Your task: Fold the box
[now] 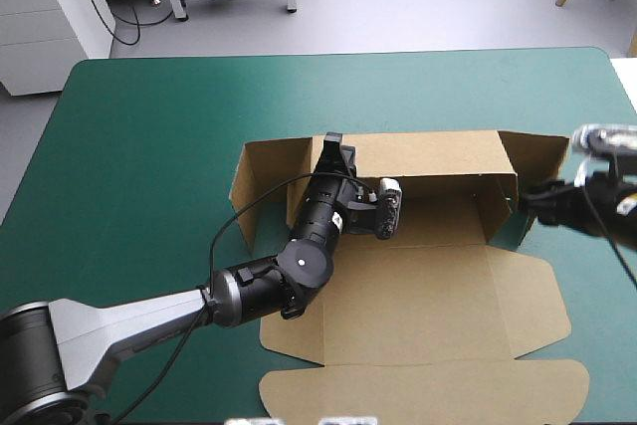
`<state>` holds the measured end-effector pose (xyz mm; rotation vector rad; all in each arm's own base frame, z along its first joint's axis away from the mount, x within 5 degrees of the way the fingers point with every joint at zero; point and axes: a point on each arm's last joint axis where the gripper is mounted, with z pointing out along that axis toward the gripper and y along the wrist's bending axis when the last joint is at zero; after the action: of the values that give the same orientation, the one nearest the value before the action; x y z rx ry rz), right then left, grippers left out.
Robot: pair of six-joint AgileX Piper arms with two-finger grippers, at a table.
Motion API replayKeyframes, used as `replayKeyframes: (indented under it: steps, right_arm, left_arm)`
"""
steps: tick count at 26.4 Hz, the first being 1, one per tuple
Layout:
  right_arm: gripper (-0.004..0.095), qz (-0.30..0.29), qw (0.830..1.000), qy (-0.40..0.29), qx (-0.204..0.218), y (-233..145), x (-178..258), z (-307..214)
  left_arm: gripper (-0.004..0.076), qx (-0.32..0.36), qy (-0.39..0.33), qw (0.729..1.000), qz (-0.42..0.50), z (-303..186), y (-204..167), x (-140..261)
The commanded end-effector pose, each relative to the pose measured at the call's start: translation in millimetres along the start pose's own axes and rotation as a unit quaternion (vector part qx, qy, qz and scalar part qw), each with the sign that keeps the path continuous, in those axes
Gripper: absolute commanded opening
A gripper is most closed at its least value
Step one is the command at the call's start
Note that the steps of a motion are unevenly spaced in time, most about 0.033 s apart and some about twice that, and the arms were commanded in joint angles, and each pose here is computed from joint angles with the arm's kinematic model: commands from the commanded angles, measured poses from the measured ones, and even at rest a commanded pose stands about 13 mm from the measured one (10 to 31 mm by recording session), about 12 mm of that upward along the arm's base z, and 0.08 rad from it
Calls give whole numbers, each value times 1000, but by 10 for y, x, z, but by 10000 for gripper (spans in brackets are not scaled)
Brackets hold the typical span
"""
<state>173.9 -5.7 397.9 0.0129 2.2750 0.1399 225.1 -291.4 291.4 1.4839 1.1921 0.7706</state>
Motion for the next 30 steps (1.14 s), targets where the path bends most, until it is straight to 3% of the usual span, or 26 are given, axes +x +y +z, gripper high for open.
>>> replayKeyframes:
  steps: [1,5,11,19,30]
  right_arm:
    - [603,1,998,-70,8,-30,-599,5]
    - [603,2,997,-78,24,-124,-1058,230]
    - [603,15,999,-38,25,-259,-1360,824]
    - [600,27,998,47,22,-387,-1254,1485]
    - [526,12,986,166,9,-362,-876,1469]
  left_arm:
    - [-10,-41,19,998,-52,-97,205,54]
    - [-10,-36,21,997,-59,-96,195,57]
    - [-10,-35,22,997,-60,-96,193,58]
    - [-10,-29,26,997,-69,-96,181,66]
    - [-10,-32,43,991,-126,-99,181,100]
